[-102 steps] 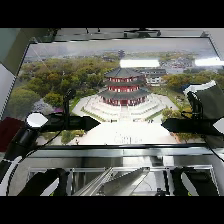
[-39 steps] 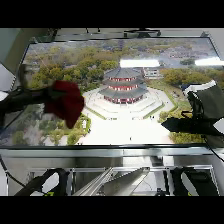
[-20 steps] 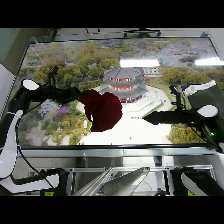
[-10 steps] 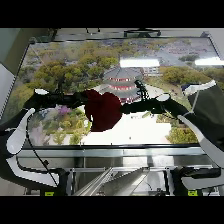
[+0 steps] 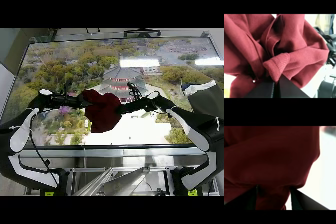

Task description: Fold the shirts.

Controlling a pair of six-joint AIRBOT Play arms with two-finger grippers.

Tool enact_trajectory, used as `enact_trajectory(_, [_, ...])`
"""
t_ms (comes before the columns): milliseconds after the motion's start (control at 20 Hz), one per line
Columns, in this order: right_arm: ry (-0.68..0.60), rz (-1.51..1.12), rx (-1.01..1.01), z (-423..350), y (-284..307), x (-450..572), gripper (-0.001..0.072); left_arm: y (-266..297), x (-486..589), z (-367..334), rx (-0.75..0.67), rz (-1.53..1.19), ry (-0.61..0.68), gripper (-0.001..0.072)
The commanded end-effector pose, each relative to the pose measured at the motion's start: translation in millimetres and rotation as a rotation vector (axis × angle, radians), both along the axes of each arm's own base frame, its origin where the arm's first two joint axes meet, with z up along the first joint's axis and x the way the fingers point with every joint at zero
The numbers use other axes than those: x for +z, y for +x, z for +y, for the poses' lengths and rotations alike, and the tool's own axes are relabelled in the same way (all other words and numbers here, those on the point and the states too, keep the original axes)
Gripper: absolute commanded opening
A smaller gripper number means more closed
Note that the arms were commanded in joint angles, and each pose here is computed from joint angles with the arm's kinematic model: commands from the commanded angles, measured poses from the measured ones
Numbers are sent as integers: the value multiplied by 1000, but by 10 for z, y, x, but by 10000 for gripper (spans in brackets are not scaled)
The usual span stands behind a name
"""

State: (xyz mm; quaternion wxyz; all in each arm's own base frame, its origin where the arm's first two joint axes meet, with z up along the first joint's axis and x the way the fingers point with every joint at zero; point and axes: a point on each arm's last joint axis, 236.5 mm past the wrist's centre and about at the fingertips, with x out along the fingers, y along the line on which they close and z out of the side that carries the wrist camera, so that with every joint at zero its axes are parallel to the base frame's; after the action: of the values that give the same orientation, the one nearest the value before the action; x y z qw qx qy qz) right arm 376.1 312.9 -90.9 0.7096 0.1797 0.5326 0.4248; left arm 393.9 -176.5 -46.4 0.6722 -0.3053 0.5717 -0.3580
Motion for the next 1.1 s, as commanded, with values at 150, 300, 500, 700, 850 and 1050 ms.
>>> enact_trajectory(150, [37,30,49,61,-128,133,20,23,499,-219,4,-27,-202,17])
enact_trajectory(300, [87,-7,65,19,-86,522,19,-76,992,-272,-32,-99,-275,11])
enact_trajectory(500, [210,-221,83,-249,-19,2021,20,-377,2405,-292,-93,-324,-480,8])
enact_trajectory(700, [271,-740,78,-609,-448,4170,20,-988,4078,-365,-140,-697,-500,9])
enact_trajectory(850, [186,-1054,44,-842,-993,5193,21,-1556,5046,-373,-118,-981,-458,11])
enact_trajectory(1050, [-55,-1055,-41,-1184,-965,5103,21,-1531,4927,-190,15,-999,-148,22])
